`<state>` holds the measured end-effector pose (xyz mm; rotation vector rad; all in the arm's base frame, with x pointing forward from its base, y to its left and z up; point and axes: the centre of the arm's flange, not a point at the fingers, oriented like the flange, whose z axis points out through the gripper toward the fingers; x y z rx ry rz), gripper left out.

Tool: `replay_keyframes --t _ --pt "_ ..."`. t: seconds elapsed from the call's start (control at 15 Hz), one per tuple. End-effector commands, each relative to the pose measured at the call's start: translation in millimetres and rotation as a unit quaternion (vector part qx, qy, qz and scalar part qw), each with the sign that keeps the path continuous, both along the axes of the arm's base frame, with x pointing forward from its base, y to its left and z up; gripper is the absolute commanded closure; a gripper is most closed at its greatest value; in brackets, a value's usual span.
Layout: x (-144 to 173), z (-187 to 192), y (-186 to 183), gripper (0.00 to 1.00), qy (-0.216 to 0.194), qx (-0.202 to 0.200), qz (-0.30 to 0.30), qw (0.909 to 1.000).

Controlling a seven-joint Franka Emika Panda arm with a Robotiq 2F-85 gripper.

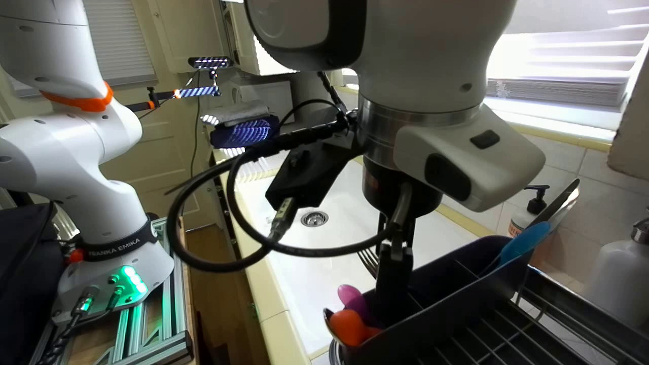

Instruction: Put one fork in the sink

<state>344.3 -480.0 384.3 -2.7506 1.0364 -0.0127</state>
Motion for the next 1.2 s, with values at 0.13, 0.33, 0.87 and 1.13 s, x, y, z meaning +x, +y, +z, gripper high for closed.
replay_keyframes --t 0.13,0.33,0.87,1.13 --pt "-1.4 14.8 0.6 0.66 0.006 0.002 -0.009 0.9999" --pt "-2.3 23.0 -1.2 0.88 0.001 -0.005 -0.015 0.9999" --pt "-3.2 27.5 -1.0 0.74 0.006 -0.008 -0.013 0.9999" --pt "-4.2 25.2 0.5 0.56 0.026 -0.004 -0.012 0.9996"
